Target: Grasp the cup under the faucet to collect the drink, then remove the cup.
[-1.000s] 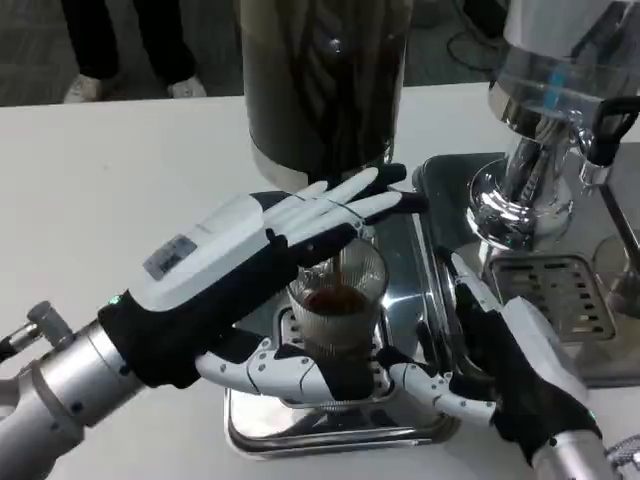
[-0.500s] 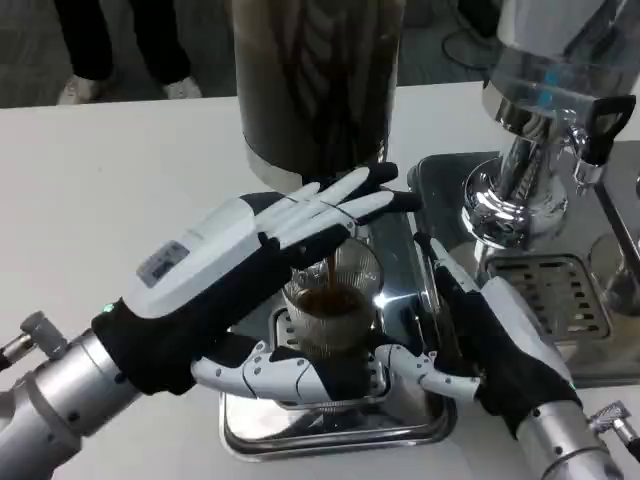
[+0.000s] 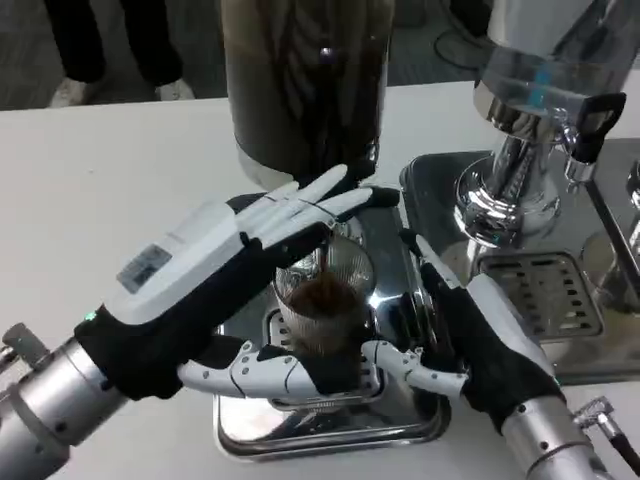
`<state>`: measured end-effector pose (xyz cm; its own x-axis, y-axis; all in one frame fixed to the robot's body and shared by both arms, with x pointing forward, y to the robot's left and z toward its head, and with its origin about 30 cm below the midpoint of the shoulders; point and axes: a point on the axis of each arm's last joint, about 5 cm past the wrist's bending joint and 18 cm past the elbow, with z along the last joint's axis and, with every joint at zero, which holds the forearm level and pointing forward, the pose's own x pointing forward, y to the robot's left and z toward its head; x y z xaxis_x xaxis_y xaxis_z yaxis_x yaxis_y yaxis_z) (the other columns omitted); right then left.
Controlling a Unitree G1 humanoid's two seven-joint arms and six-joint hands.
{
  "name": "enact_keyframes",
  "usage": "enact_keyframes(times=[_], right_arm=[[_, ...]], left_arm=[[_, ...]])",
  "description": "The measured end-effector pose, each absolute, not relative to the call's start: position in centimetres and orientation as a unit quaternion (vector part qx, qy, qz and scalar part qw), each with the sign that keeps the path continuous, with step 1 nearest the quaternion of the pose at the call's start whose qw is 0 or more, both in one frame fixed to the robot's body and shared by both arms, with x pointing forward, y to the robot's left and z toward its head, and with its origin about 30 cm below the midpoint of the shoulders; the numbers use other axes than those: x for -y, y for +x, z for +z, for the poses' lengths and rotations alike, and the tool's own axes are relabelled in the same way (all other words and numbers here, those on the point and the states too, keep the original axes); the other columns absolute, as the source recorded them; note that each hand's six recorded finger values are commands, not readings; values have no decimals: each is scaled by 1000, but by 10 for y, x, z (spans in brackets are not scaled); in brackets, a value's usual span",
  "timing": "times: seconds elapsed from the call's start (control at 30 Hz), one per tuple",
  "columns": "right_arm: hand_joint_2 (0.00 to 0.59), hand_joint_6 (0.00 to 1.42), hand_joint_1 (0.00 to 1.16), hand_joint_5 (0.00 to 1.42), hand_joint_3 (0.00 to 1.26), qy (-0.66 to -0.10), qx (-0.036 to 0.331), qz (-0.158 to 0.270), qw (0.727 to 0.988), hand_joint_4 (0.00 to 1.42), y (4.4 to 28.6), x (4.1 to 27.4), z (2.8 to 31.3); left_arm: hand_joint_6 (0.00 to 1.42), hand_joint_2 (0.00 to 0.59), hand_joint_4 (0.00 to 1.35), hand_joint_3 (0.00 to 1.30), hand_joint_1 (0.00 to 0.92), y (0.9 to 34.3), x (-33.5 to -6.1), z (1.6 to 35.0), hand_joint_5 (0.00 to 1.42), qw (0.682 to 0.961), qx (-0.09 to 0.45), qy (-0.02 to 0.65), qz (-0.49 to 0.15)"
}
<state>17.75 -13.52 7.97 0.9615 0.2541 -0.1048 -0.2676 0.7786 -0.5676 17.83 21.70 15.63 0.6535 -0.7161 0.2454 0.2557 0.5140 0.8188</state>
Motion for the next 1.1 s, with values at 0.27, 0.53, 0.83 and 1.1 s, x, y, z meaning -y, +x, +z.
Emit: enact_keyframes(times=[0.27,0.53,0.83,1.1], right_arm=[[210,19,591,0,0,-289,-6,142,947,0,177,129,78],[210,23,590,0,0,-273,-10,145,951,0,175,122,73],[213,31,597,0,0,-249,-5,137,959,0,175,120,69],[196,48,640,0,0,-201,7,127,971,0,172,114,58]], left_arm=[[63,144,0,130,0,163,-249,152,172,867,278,382,-157],[204,163,135,280,0,131,-276,126,345,916,248,314,12],[304,167,372,369,0,104,-288,83,511,952,146,259,78],[348,168,423,370,0,88,-295,53,561,970,62,215,96]])
